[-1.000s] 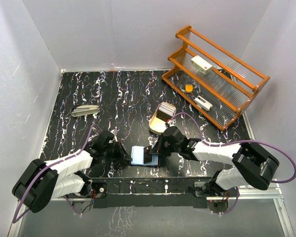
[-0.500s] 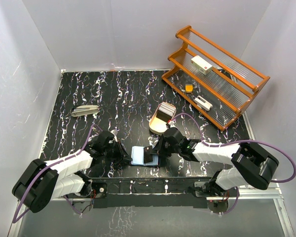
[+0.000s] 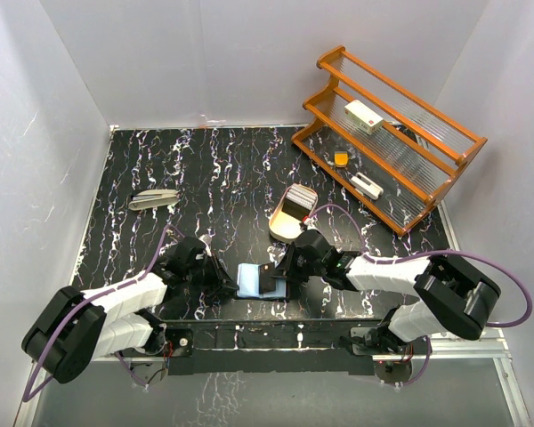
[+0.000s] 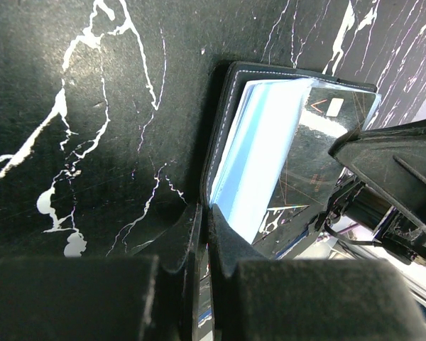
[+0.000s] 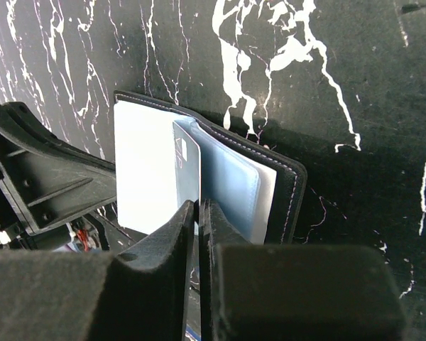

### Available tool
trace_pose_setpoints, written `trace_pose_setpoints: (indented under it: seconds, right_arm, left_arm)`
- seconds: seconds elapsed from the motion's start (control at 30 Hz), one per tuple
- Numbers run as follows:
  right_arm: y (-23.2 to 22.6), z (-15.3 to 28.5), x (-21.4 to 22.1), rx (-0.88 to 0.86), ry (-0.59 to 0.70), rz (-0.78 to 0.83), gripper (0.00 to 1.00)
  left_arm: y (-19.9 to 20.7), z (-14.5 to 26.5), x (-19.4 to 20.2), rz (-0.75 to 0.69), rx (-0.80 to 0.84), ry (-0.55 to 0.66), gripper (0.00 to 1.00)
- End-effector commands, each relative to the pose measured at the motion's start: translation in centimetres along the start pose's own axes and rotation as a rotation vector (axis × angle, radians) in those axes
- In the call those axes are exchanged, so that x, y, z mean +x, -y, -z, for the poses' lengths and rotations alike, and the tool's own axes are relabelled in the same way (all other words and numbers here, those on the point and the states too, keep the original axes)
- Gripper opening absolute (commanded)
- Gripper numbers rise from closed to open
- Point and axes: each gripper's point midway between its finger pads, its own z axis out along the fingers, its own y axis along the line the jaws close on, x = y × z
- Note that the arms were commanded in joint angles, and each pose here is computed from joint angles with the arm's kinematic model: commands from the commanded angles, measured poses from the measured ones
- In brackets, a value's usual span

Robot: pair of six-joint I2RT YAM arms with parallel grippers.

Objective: Put the credit cards into the card holder
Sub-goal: Insert the credit card into the card holder.

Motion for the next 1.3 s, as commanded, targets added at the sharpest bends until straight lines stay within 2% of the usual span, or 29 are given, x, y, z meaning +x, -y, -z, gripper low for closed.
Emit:
trace_pose_setpoints:
  seconds: [0.0,0.27,0.53,0.77,0.9,1.27]
  right_arm:
    - [-0.7,-0.2,-0.6,-0.039,0.037,-0.017,0.03]
    - [-0.7,-0.3,-0.5,-0.041,0.037,-0.027,0.06]
    - [-0.9,0.0,-0.8,-0.057,0.057,-0.039,0.01]
    - [-0.3,-0.3,-0.4,-0.035,0.037,-0.035,0.06]
    - [0.3,-0.1,-0.4,0.008,0.038,-0.023,0.14]
    - [0.7,0.6,-0.4,0.040,0.043,-0.007,0.16]
  left_arm:
    - [-0.8,0.0,1.0,0.006,-0.017,-0.037,0.00]
    - [-0.9,0.0,1.0,0.008,-0.016,-0.037,0.00]
    - [-1.1,-0.1,1.1,0.011,-0.019,-0.038,0.00]
    - [-1.1,-0.2,1.2,0.015,-0.018,-0.043,0.00]
    - [-1.2,-0.2,1.2,0.015,-0.020,-0.042,0.00]
    - [-1.2,-0.3,1.3,0.017,-0.017,-0.045,0.00]
